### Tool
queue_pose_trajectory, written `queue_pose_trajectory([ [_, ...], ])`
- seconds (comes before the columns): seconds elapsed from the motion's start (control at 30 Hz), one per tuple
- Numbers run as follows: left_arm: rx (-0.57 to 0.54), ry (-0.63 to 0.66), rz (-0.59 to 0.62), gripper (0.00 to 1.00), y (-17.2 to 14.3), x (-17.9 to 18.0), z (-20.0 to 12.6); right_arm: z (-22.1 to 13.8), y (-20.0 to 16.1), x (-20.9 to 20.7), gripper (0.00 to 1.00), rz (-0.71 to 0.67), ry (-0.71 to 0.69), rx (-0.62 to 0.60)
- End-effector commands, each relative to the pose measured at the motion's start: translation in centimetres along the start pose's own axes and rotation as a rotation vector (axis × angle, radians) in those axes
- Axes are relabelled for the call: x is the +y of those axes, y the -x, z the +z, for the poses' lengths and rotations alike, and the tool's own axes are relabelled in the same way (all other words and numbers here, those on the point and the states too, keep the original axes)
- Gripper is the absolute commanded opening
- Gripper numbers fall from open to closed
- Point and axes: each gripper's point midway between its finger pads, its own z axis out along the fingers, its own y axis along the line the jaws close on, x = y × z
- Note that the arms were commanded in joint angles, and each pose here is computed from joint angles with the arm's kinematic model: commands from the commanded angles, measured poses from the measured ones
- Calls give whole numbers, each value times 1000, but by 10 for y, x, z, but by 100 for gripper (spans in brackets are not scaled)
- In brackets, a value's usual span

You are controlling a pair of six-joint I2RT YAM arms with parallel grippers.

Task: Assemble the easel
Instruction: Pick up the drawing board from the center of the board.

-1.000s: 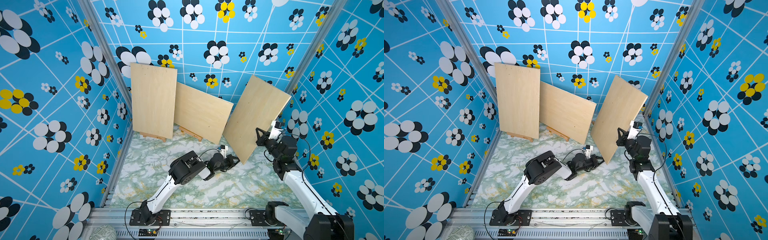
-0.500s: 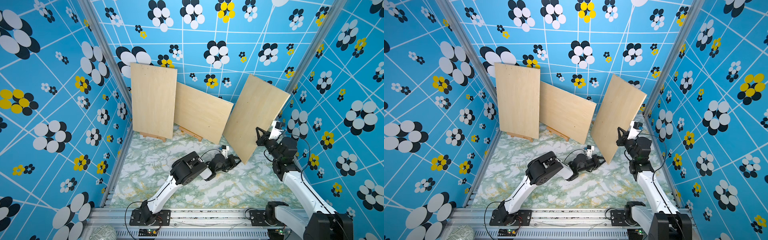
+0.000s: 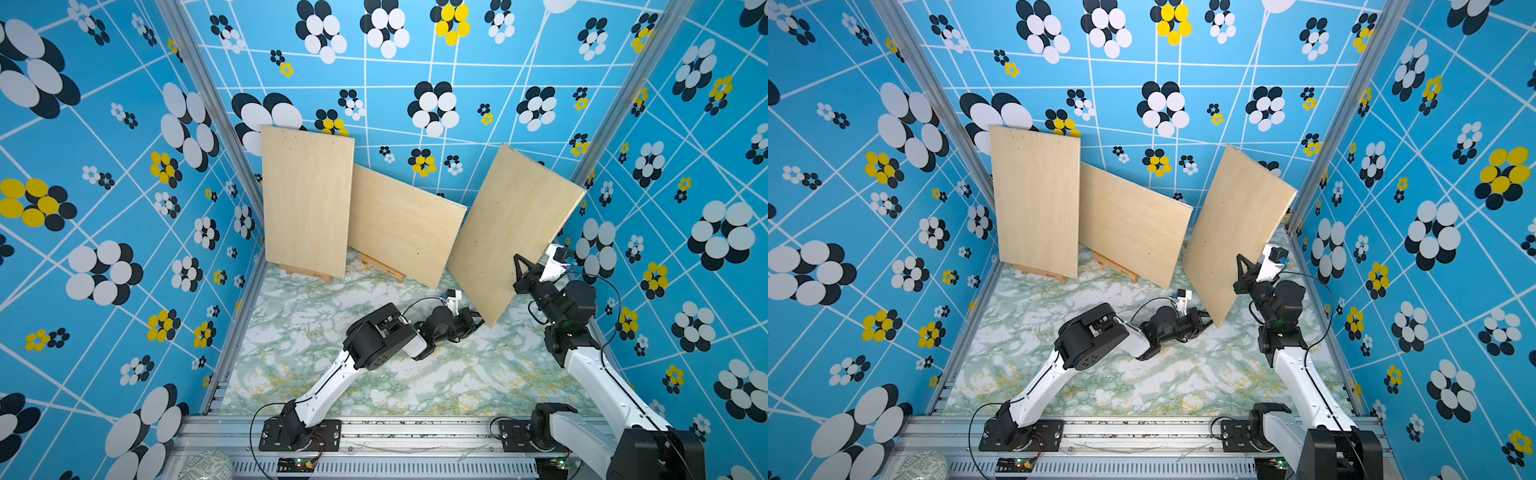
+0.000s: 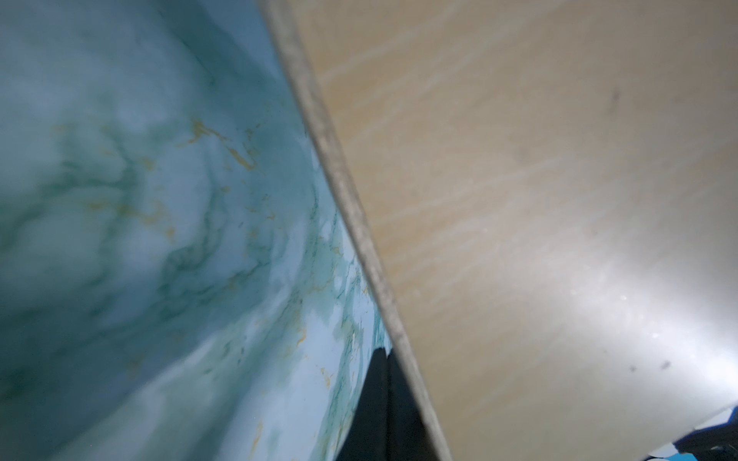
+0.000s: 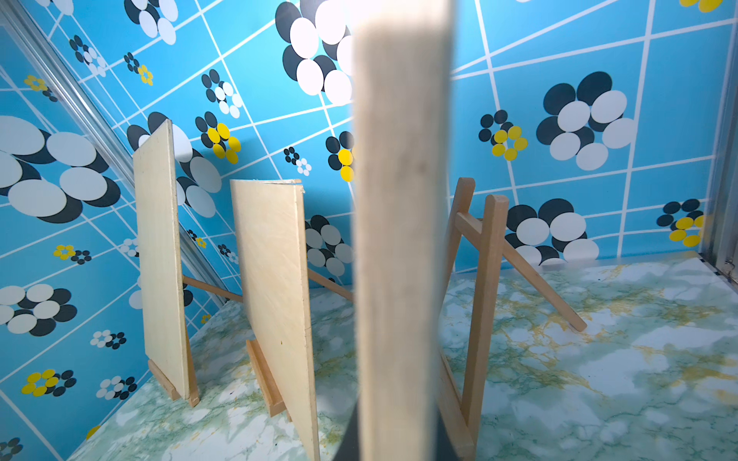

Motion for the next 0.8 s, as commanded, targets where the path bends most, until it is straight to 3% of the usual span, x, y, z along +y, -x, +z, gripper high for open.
queue_pose_trajectory([
  [0.0,-70,-57,78,0,21,-13,4,-8,11,33,0,30,151,-44],
  [0.77,-77,-107,146,0,56,-54,8,-23,33,36,0,-17,153,-189],
])
